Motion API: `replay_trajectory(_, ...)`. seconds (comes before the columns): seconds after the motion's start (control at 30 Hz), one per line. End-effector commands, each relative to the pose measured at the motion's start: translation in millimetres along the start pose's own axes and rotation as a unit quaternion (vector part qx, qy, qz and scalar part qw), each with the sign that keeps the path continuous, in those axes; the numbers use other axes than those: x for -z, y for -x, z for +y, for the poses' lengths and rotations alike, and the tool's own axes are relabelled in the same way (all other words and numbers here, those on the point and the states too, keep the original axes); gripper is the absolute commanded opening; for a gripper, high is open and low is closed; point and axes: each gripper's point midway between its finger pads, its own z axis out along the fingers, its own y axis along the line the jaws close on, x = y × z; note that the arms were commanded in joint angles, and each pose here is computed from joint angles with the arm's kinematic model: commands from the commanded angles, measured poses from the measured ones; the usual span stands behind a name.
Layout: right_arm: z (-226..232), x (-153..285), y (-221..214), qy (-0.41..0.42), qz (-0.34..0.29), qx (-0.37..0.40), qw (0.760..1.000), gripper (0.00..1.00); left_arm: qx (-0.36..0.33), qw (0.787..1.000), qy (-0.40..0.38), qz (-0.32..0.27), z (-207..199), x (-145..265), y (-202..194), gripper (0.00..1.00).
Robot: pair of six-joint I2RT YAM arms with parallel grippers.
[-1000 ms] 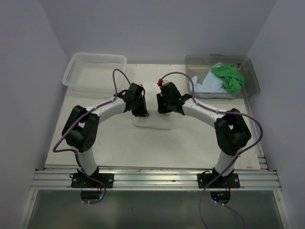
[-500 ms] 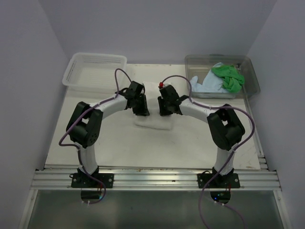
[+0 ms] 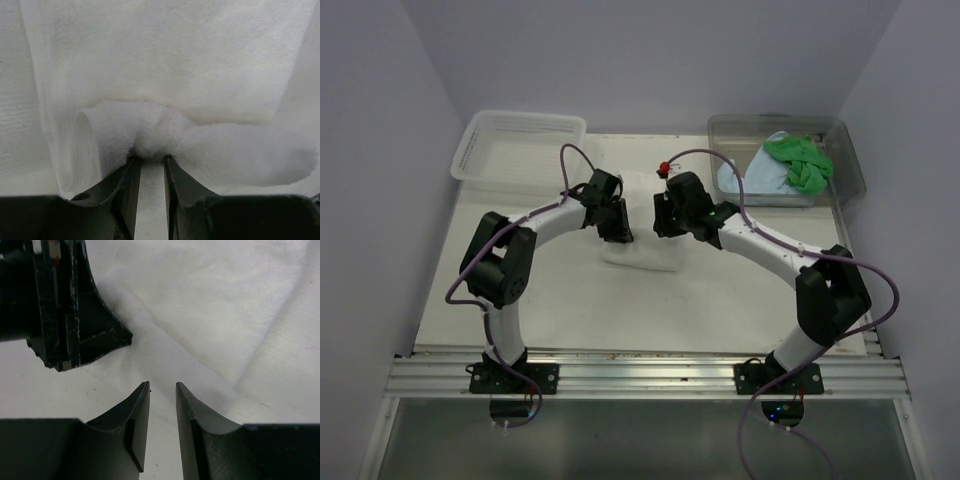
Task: Roll the towels
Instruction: Roll the towel
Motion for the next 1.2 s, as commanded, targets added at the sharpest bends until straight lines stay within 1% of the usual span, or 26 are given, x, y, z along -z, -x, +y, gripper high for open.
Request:
replay_trajectory(0.0, 10.0, -6.2, -24.6, 0.024, 0.032, 0.035, 0.999, 0.31, -0.011, 1.0, 0.009, -0.005, 9.0, -7.1, 8.0, 0.28)
replay_trajectory(0.13, 9.1, -13.6, -30.0, 0.025, 0.033, 0.046, 0.998, 0.31, -0.011, 1.0, 0.003, -0.002, 6.5, -6.4, 7.2, 0.28)
replay_trajectory(0.37, -13.1, -50.7, -38.9, -0.028, 0.054, 0.063, 0.996, 0.31, -0.013, 1.0, 0.006, -0.006, 7.7, -3.6, 9.7, 0.28)
replay_trajectory(0.47, -23.0, -70.1, -47.7, -0.036, 0.065, 0.059, 0.995, 0.3, -0.017, 1.0, 0.006, -0.005, 7.2, -3.4, 9.6, 0.28)
replay_trajectory(0.5, -26.8, -75.6, -57.5, -0.035, 0.076, 0.057, 0.995, 0.29, -0.021, 1.0, 0.007, -0.004, 8.4, -5.0, 10.1, 0.28)
replay_trajectory(0.63, -28.4, -82.0, -80.4, -0.022, 0.091, 0.053, 0.994, 0.29, -0.03, 0.999, 0.013, -0.003, 12.9, -9.1, 9.1, 0.28)
replay_trajectory(0.77, -26.7, -74.5, -114.8, -0.006, 0.122, 0.017, 0.992, 0.27, -0.036, 0.999, 0.017, 0.002, 17.5, -10.5, 4.9, 0.27)
replay_trajectory(0.8, -27.5, -69.7, -132.2, -0.005, 0.14, 0.007, 0.99, 0.26, -0.037, 0.999, 0.017, 0.002, 18.5, -9.2, 4.4, 0.27)
replay_trajectory(0.87, -18.3, -58.8, -145.4, 0.008, 0.153, -0.023, 0.988, 0.24, -0.039, 0.999, 0.016, 0.007, 19.0, -6.6, 0.9, 0.27)
replay_trajectory(0.9, -13.4, -51.2, -163.4, 0.013, 0.172, -0.027, 0.985, 0.23, -0.042, 0.999, 0.015, 0.009, 19.4, -3.8, -2.6, 0.27)
replay_trajectory(0.93, -2.7, -40.9, -167.2, 0.029, 0.18, -0.044, 0.982, 0.21, -0.041, 0.999, 0.014, 0.01, 20.0, -1.8, -4.0, 0.27)
replay_trajectory(0.97, 1.9, -34.9, -172.7, 0.034, 0.184, -0.049, 0.981, 0.21, -0.042, 0.999, 0.013, 0.011, 20.4, 0.2, -6.1, 0.27)
replay_trajectory(1.0, 7.3, -26.2, -187.8, 0.036, 0.197, -0.046, 0.979, 0.22, -0.043, 0.999, 0.012, 0.012, 21.0, 3.2, -9.6, 0.27)
replay_trajectory(1.07, 20.4, -14.5, -187.0, 0.051, 0.193, -0.059, 0.978, 0.22, -0.043, 0.999, 0.008, 0.013, 21.2, 5.1, -12.3, 0.27)
replay_trajectory(1.17, 37.8, -3.3, -188.0, 0.068, 0.195, -0.055, 0.977, 0.23, -0.044, 0.999, 0.007, 0.014, 22.3, 3.1, -14.0, 0.27)
